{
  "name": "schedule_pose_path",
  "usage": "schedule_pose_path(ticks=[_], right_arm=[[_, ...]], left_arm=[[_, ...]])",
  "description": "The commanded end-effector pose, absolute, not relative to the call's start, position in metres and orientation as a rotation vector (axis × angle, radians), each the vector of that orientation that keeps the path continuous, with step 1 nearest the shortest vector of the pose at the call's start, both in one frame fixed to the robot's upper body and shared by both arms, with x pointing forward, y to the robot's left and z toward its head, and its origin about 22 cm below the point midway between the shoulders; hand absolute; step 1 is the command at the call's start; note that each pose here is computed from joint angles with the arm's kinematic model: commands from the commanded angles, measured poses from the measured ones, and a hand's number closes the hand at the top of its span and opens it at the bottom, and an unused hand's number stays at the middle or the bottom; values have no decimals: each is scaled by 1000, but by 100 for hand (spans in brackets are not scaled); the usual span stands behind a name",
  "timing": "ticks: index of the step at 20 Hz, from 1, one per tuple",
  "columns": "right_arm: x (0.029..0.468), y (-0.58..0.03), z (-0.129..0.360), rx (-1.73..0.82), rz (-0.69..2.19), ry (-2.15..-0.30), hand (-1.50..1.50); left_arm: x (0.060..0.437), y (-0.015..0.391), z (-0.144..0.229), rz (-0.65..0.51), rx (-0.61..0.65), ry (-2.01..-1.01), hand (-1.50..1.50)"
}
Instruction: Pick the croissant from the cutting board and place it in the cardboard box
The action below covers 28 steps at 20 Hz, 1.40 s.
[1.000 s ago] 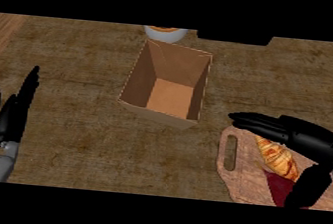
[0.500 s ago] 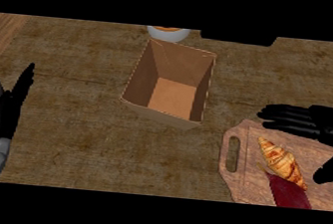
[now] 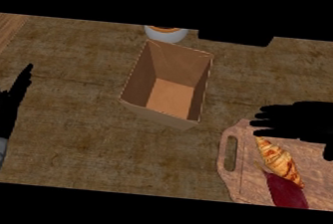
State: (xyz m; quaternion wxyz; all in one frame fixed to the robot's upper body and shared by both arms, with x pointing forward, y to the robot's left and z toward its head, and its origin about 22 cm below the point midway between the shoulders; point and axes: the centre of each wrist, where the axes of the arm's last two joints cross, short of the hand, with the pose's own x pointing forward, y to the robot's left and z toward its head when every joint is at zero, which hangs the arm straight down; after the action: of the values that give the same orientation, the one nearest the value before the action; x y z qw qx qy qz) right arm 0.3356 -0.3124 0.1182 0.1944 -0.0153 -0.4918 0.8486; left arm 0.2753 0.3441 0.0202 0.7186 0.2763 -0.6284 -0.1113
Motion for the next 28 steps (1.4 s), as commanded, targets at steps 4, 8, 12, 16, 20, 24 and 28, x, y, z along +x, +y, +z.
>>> schedule_pose_path(ticks=[4, 8, 12, 16, 20, 24, 28], right_arm=[[344, -287, 84, 0, 2600, -1114, -150], [349, -273, 76, -97, 2641, -1095, -150], [361, -266, 65, -108, 2666, -1076, -150], [348, -263, 63, -105, 2648, -1077, -150], [346, -254, 56, -78, 2701, -1040, -150], [335, -265, 60, -20, 2660, -1080, -150], [333, -272, 53, 70, 2671, -1076, -150]], left_arm=[[264, 356, 23, -230, 632, -1381, 0], [250, 357, 0, -224, 644, -1359, 0], [270, 352, 27, -214, 650, -1362, 0], [268, 357, 16, -205, 668, -1360, 0], [258, 356, 1, -203, 646, -1364, 0], [263, 352, 18, -211, 649, -1360, 0], [255, 356, 13, -212, 648, -1368, 0]])
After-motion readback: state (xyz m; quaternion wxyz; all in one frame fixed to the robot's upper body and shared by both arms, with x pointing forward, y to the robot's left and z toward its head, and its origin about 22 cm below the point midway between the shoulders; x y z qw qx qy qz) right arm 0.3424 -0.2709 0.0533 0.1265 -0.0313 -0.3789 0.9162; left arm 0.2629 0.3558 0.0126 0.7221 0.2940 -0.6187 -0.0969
